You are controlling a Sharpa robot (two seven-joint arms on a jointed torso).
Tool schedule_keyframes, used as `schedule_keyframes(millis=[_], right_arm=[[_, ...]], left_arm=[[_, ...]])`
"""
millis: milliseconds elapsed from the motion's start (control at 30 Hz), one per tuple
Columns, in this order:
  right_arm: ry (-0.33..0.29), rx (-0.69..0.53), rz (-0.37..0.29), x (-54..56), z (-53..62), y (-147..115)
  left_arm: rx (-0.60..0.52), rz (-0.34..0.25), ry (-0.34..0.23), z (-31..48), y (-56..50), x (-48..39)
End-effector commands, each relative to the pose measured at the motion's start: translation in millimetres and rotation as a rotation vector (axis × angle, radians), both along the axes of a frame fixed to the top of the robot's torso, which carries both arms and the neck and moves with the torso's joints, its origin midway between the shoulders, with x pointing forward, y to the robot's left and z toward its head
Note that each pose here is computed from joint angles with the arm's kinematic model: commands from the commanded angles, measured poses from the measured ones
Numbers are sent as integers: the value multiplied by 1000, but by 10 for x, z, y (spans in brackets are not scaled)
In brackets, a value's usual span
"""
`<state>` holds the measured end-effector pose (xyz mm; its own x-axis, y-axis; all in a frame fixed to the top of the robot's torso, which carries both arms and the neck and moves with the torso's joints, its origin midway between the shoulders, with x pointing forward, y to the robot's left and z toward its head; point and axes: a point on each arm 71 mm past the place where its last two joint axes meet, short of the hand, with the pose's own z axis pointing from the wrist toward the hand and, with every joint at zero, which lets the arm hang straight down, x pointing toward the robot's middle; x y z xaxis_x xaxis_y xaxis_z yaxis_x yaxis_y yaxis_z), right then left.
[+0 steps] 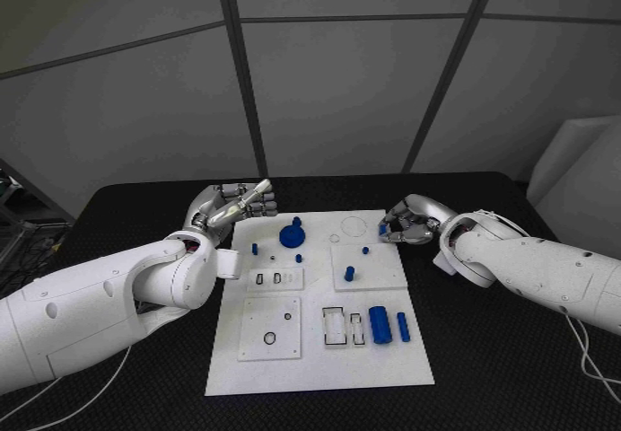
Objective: Assemble the parts on the task board
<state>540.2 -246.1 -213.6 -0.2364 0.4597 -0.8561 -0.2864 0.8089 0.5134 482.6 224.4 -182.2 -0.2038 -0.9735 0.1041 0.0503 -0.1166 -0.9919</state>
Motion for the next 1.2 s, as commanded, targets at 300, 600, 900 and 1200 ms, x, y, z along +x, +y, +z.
schedule_keyframes(millis=[300, 600, 900, 1200], right_arm=[[-75, 92, 18, -160, 219, 200], [-70, 104, 102, -411, 377, 735], [-77, 33, 181, -501, 360, 1383], [-68, -64, 220, -598, 167, 1787]], left_arm=[[3, -3, -9, 11, 23, 8], [7, 5, -8, 10, 56, 11], [10, 12, -7, 4, 70, 31], [14, 21, -6, 4, 92, 49]])
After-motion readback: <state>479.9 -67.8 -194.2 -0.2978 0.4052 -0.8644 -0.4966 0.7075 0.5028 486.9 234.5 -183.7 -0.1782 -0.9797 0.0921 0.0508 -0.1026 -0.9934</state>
